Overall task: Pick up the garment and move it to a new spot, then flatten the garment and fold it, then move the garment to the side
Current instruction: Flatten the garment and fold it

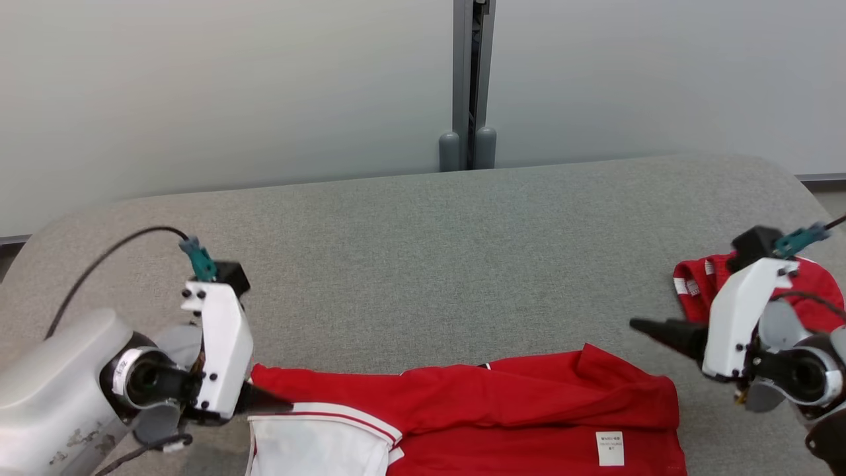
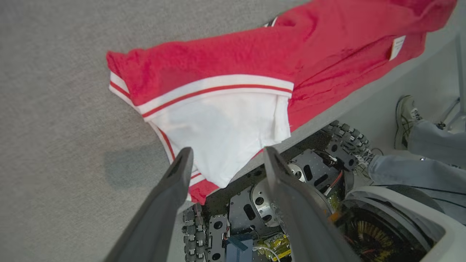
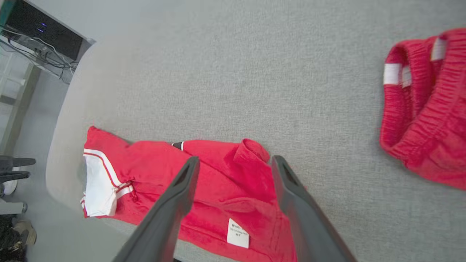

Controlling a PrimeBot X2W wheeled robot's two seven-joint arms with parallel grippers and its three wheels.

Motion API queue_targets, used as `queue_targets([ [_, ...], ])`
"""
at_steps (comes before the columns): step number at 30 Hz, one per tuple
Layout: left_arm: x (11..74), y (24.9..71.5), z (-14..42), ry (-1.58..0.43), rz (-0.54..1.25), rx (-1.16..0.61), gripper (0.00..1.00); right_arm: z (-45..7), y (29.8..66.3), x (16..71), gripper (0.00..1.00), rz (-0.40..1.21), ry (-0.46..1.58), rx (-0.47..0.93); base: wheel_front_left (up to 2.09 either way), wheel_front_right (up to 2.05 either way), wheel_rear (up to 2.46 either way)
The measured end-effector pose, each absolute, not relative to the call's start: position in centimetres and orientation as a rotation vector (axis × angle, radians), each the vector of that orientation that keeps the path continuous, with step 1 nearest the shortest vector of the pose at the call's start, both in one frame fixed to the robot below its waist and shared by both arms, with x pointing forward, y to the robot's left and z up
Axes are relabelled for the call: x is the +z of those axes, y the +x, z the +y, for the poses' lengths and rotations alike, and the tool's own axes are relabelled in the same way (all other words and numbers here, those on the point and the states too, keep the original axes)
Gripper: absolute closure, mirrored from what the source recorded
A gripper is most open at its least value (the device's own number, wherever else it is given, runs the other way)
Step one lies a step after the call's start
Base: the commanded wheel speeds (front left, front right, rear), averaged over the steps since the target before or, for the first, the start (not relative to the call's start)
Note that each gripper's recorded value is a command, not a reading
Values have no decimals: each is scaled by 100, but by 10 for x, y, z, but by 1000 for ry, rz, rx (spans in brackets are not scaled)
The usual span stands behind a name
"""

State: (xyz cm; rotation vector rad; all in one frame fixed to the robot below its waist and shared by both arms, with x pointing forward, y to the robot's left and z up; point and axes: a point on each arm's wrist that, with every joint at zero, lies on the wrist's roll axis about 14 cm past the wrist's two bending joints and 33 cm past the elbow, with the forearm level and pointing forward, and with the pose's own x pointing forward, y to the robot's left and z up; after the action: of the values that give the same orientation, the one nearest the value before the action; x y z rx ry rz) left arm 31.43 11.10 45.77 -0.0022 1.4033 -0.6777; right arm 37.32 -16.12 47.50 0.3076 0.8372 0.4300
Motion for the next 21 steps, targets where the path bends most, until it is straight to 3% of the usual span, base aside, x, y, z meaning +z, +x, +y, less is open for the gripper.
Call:
queue_targets([
  [9, 514, 380, 107, -73, 861, -636, 0, -187, 399, 554, 0, 364, 395, 355, 0, 0, 0],
  [17, 556, 403, 129, -251, 319, -436, 0, -209, 374, 555, 0, 104, 423, 217, 0, 0, 0],
  [21, 554, 392, 136, -308, 183, -357, 0, -211, 360, 553, 0, 30, 418, 174, 0, 0, 0],
])
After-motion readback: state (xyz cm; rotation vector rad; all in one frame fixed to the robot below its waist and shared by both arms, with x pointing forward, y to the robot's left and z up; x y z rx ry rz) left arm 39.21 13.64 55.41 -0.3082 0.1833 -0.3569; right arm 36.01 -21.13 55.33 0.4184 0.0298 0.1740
